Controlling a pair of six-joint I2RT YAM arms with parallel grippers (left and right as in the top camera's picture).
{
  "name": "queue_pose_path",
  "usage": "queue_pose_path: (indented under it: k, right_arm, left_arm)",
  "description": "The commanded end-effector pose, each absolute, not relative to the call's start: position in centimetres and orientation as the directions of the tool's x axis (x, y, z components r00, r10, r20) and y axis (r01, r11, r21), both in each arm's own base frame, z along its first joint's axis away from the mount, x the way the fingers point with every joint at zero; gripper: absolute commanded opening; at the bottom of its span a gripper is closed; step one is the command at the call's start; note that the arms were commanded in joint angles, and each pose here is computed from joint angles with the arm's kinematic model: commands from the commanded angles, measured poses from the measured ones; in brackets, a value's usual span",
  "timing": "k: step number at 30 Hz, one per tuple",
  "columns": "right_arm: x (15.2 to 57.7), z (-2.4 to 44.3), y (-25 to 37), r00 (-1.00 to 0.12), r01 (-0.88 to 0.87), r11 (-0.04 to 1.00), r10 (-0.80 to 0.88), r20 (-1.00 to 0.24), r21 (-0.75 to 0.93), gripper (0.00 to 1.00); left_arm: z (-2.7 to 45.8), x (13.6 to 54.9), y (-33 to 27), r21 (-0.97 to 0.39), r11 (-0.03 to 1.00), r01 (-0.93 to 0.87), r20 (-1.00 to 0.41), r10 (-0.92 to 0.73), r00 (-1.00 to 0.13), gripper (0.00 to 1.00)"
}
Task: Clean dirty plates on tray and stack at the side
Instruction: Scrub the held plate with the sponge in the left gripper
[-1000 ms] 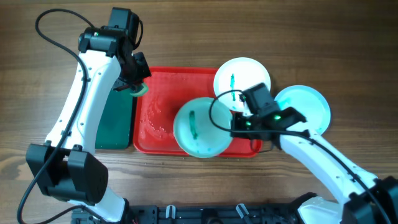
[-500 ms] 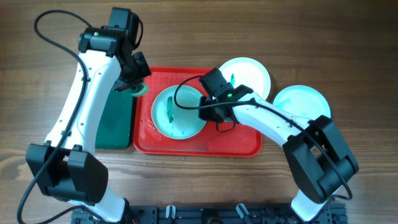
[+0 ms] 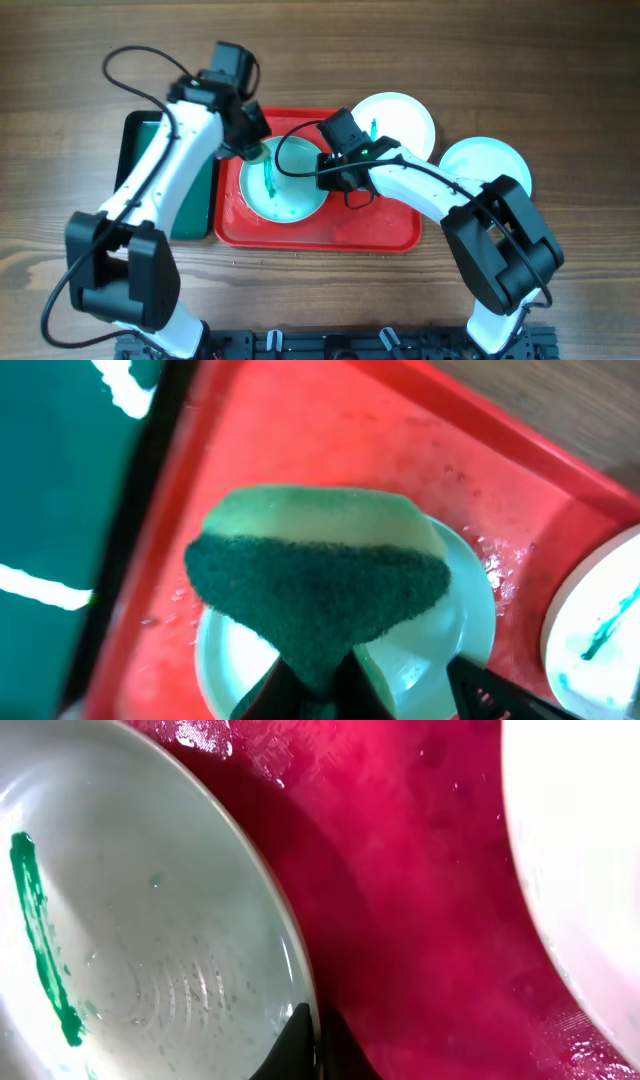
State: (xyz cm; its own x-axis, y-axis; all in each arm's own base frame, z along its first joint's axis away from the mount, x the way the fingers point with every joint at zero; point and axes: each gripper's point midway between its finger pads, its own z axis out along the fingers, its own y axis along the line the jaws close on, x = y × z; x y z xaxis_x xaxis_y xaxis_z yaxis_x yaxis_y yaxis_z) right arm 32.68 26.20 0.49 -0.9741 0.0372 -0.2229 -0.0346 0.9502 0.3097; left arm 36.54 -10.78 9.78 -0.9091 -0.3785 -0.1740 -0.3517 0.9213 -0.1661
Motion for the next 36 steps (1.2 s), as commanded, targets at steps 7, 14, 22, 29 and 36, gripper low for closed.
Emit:
queue_pose_path:
  k: [7,14,22,29,36]
  right_arm:
    - [32.7,0.4,26.8,-0.978,-0.036,0.942,0.035,-0.204,0.333,0.04]
    - [32.7,0.4,26.9,-0.979,-0.036,0.940,0.035,-0.202,0.339,0.04]
    - [32.7,0.4,26.9,-0.979,-0.040,0.940,0.031,-0.201,0.339,0.04]
    - [32.6,0.4,27.0,-0.979,-0.045,0.938,0.026,-0.200,0.343,0.04]
    - [32.6,0.4,27.0,-0.979,-0.045,0.938,0.027,-0.201,0.344,0.04]
  left_arm:
    - [1.6,31.7,-9.7,-0.025,0.966,-0.258,-0.140,-0.259,-0.956,0.04]
    - [-0.3,31.1,-11.9,-0.099,0.991,-0.095,-0.145,-0.109,-0.983,0.04]
    - [0.0,28.2,-16.6,-0.259,0.966,0.024,-0.043,0.013,-0.999,0.04]
    - [0.6,34.0,-14.0,-0.102,0.995,-0.005,-0.301,-0.036,-0.953,0.04]
    - [0.7,34.4,-10.1,0.060,0.981,-0.186,-0.357,-0.153,-0.922,0.04]
